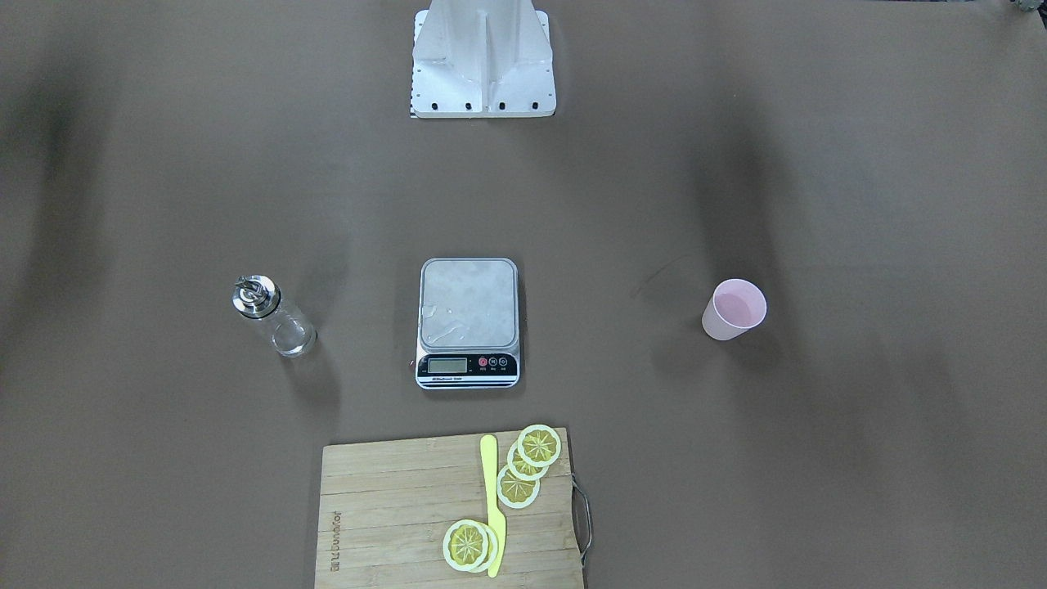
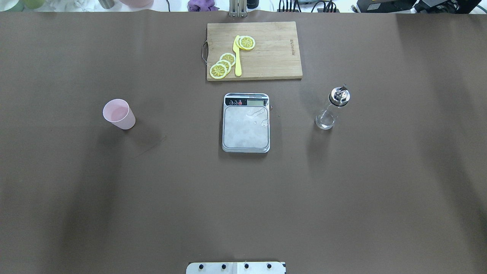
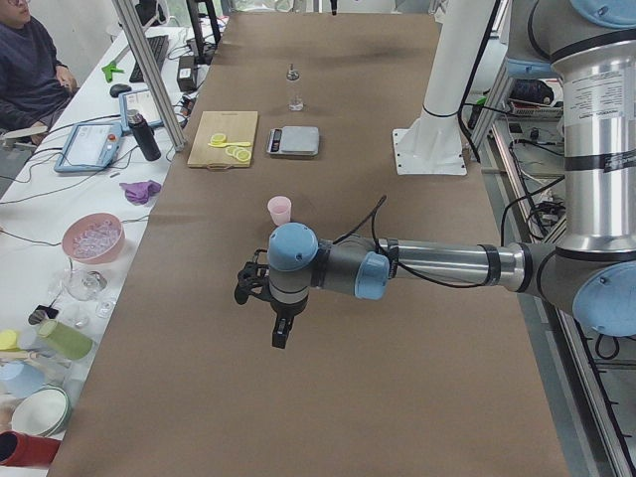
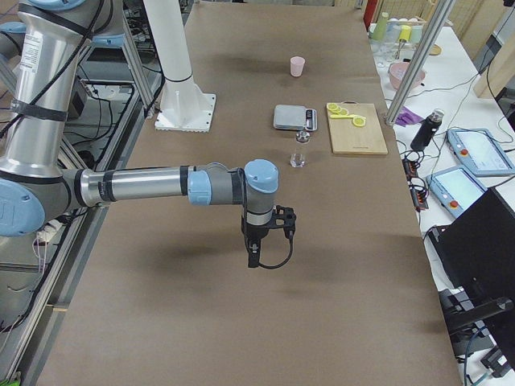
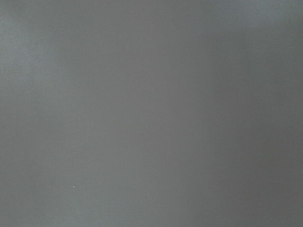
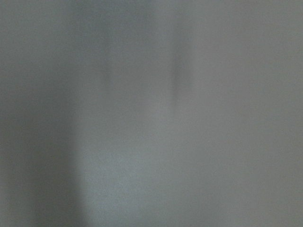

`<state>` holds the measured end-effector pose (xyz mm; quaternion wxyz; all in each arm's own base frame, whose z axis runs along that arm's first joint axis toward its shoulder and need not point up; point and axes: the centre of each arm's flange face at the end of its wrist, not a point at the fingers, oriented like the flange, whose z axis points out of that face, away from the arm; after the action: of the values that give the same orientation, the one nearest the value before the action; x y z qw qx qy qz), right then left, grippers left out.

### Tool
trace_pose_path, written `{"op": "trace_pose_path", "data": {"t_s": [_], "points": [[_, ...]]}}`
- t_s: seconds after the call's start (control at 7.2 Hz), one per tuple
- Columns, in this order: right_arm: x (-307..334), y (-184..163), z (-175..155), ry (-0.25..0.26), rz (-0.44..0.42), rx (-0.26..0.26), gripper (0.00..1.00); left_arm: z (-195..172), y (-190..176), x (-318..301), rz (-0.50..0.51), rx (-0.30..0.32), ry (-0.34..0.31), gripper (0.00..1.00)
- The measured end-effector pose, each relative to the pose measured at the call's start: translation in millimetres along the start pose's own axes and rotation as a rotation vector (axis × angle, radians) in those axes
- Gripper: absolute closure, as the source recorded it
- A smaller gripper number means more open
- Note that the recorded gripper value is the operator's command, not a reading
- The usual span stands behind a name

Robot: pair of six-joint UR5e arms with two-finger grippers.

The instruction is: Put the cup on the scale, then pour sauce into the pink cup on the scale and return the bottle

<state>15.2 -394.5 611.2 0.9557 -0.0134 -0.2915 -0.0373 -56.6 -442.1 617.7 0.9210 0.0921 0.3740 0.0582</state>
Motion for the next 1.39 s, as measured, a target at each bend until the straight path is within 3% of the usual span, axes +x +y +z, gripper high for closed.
{"op": "trace_pose_path", "data": {"t_s": [0.28,0.56,1.11,1.39], "points": [[-10.4,-15.2,-11.6,-0.004,-0.02,0.03,0.0,-8.2,-0.2,9.1,0.022,0.015,0.002,0.0],[-26.1,-39.8,-32.5,-0.002,-0.05,0.084,0.0,-21.0,-24.7,17.7,0.053,0.051,-0.005,0.0],[-43.7,-65.7,-56.5,-0.003,-0.079,0.142,0.0,-50.0,-81.7,32.3,0.121,0.131,-0.112,0.0],[-45.0,-66.5,-59.2,-0.003,-0.08,0.148,0.0,-54.8,-104.3,34.6,0.177,0.207,-0.15,0.0]]}}
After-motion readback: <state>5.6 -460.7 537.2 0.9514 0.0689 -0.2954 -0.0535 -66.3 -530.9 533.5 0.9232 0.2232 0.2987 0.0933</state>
